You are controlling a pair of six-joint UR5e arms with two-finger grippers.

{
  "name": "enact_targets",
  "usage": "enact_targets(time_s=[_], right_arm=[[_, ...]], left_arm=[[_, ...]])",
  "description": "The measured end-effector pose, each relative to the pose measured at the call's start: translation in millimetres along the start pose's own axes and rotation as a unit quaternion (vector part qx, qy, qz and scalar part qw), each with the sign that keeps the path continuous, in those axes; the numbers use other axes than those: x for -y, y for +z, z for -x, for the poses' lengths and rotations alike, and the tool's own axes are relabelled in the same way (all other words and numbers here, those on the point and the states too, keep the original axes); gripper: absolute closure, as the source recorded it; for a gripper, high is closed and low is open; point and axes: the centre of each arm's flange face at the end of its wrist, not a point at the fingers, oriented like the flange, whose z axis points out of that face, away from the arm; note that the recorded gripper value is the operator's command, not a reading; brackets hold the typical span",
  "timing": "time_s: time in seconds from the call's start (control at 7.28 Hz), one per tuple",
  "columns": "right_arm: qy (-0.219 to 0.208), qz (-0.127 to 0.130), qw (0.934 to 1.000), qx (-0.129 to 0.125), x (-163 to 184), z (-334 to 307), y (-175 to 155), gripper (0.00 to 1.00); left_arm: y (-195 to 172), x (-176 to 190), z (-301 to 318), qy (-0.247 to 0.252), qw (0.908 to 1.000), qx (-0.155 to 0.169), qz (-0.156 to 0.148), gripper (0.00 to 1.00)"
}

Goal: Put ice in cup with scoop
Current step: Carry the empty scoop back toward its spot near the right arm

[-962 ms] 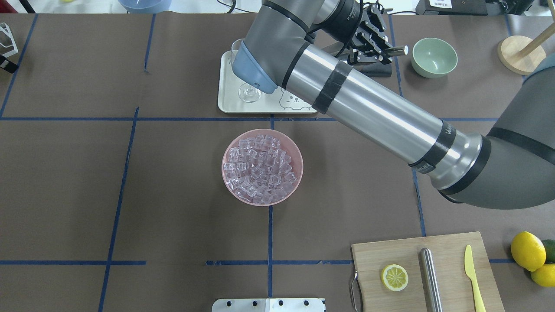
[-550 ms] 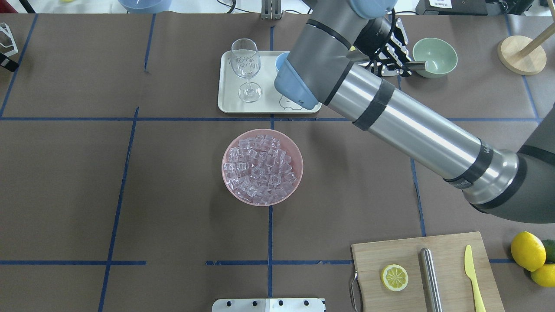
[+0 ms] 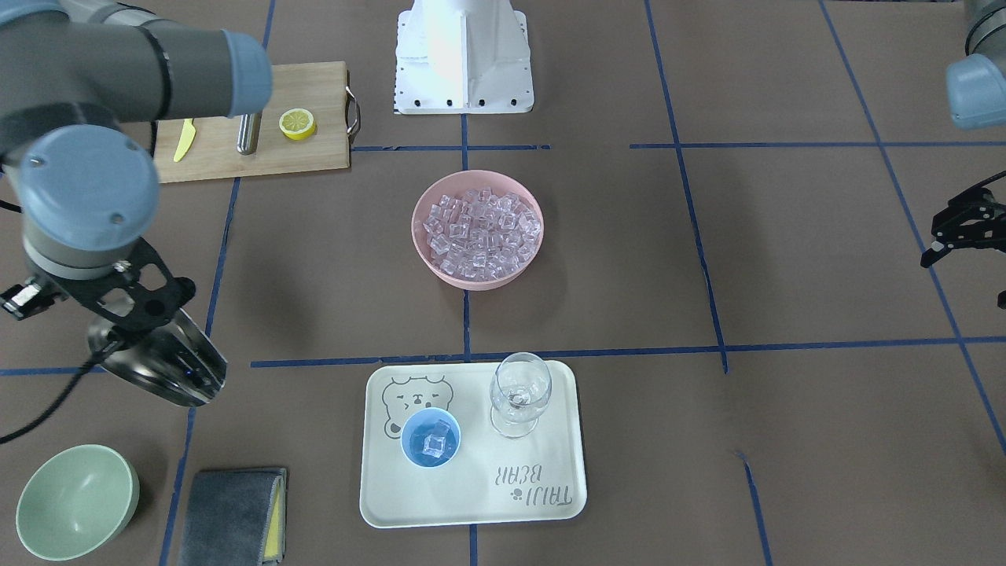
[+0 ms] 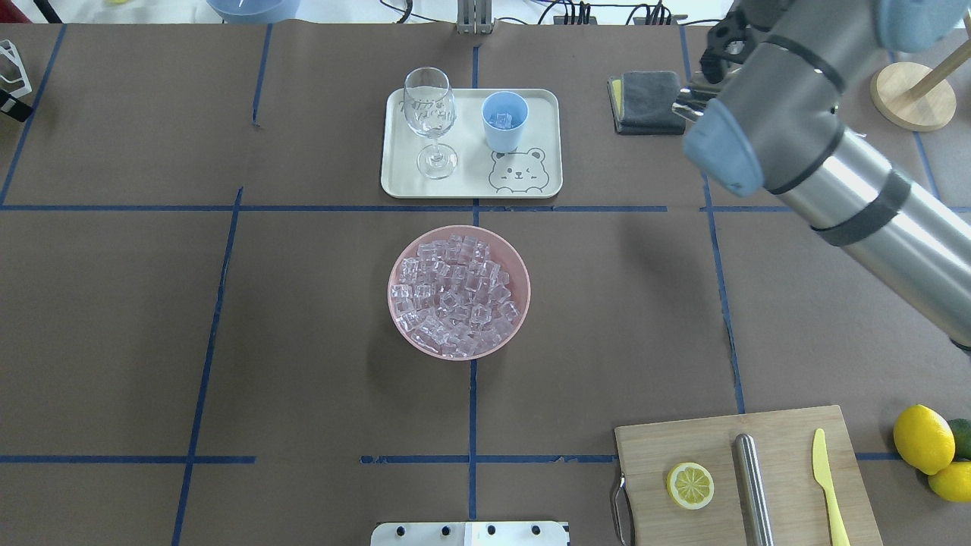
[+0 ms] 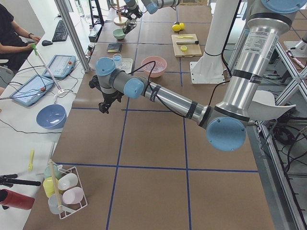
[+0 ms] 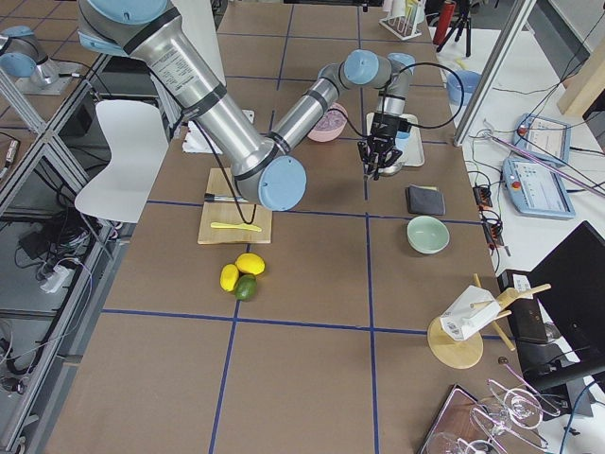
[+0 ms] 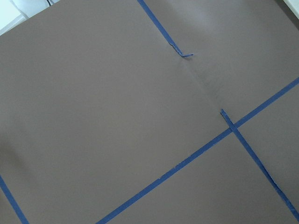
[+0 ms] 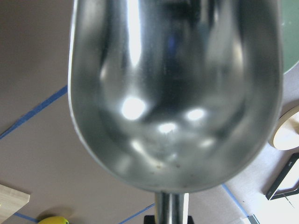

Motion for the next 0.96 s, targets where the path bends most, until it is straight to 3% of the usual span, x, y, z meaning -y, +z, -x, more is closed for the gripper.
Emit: enact_targets(time_s=[0.14, 0.41, 0.69, 0.96], right_arm=[[0.014, -0.018, 0.9997, 0.004, -31.7, -8.1, 9.8, 1.0], [0.042, -0.027, 0.9987, 0.008, -65.1, -13.5, 44.9, 1.0], [0.113, -0.027, 0.9921, 0.047, -86.4, -6.9, 80.8, 1.0], [0.161, -0.052, 0.9813, 0.093, -126.7, 8.3, 139.2, 1.0]], left_arm=[[-1.6, 1.1, -1.5, 0.002, 1.0, 0.0, -0.002, 0.0], [-3.8, 4.2, -3.6, 0.005, 1.0, 0.001, -0.004, 0.0], [-7.3, 7.5, -6.1, 0.008, 0.9999, 0.002, -0.008, 0.0], [-12.5, 10.1, -11.3, 0.011, 0.9999, 0.003, -0.013, 0.0]])
